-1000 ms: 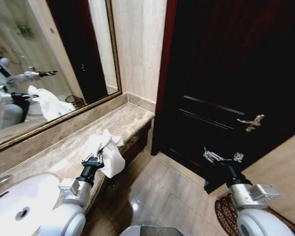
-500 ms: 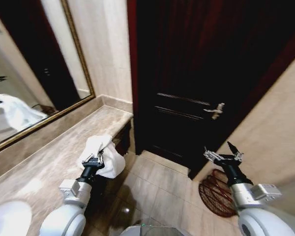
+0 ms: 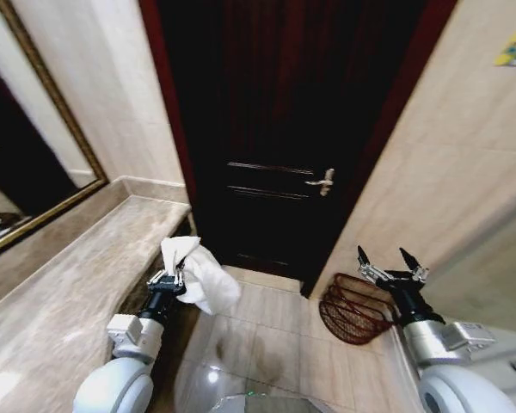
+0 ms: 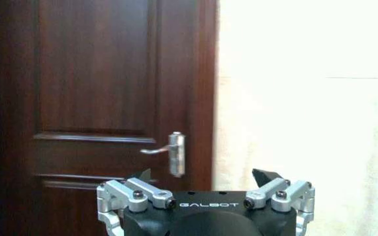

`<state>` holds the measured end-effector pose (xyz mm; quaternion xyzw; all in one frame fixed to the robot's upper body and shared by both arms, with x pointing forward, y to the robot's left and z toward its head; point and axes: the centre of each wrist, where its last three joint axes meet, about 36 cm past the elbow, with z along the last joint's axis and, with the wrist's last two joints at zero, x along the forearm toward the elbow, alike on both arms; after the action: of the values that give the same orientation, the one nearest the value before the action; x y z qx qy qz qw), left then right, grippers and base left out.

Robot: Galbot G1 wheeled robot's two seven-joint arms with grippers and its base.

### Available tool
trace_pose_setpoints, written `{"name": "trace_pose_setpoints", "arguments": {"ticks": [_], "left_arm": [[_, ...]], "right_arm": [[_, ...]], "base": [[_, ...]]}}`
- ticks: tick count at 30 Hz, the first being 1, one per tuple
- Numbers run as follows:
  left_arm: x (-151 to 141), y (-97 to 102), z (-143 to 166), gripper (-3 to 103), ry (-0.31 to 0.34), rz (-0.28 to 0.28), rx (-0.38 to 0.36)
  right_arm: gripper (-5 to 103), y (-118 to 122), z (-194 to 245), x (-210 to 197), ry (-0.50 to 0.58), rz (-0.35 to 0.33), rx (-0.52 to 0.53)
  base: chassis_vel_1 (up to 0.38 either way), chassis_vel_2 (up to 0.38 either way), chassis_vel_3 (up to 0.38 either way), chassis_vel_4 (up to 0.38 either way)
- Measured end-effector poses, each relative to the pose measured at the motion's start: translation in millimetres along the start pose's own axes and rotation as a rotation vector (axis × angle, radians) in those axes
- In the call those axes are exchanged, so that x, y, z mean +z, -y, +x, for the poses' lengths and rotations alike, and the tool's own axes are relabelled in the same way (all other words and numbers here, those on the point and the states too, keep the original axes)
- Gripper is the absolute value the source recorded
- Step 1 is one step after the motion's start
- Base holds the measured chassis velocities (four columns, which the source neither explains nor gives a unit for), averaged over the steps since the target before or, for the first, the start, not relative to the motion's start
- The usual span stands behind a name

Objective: Discard the used towel into the hamper.

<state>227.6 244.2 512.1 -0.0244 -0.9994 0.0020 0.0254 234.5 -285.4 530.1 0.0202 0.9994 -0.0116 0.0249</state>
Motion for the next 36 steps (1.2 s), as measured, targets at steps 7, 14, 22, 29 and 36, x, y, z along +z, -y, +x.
{"name": "trace_pose_setpoints", "arguments": {"ticks": [7, 14, 22, 29, 36], "left_arm": [[-1.6, 0.4, -2.4, 3, 0.027, 0.003, 0.035], [-1.9, 0.5, -2.8, 3, 0.037, 0.000, 0.055], [-2.5, 0.3, -3.6, 3, 0.042, -0.002, 0.059], [-3.2, 0.0, -4.3, 3, 0.046, -0.004, 0.062], [-3.0, 0.7, -4.4, 3, 0.047, 0.000, 0.062]], "right_arm": [[100, -3.3, 0.5, 1.6, -0.002, -0.009, 0.014], [100, -4.8, -0.3, 1.6, 0.008, -0.020, 0.015], [100, -5.8, 0.7, 2.7, 0.006, -0.025, 0.021], [100, -7.1, 0.4, 2.9, 0.007, -0.026, 0.024], [100, -9.1, 0.6, 3.7, 0.005, -0.032, 0.024]], "base": [[-0.116, -0.119, -0.120, -0.125], [-0.128, -0.127, -0.132, -0.141], [-0.188, -0.080, -0.057, -0.172], [-0.218, -0.024, -0.025, -0.236], [-0.162, -0.089, -0.081, -0.166]]}}
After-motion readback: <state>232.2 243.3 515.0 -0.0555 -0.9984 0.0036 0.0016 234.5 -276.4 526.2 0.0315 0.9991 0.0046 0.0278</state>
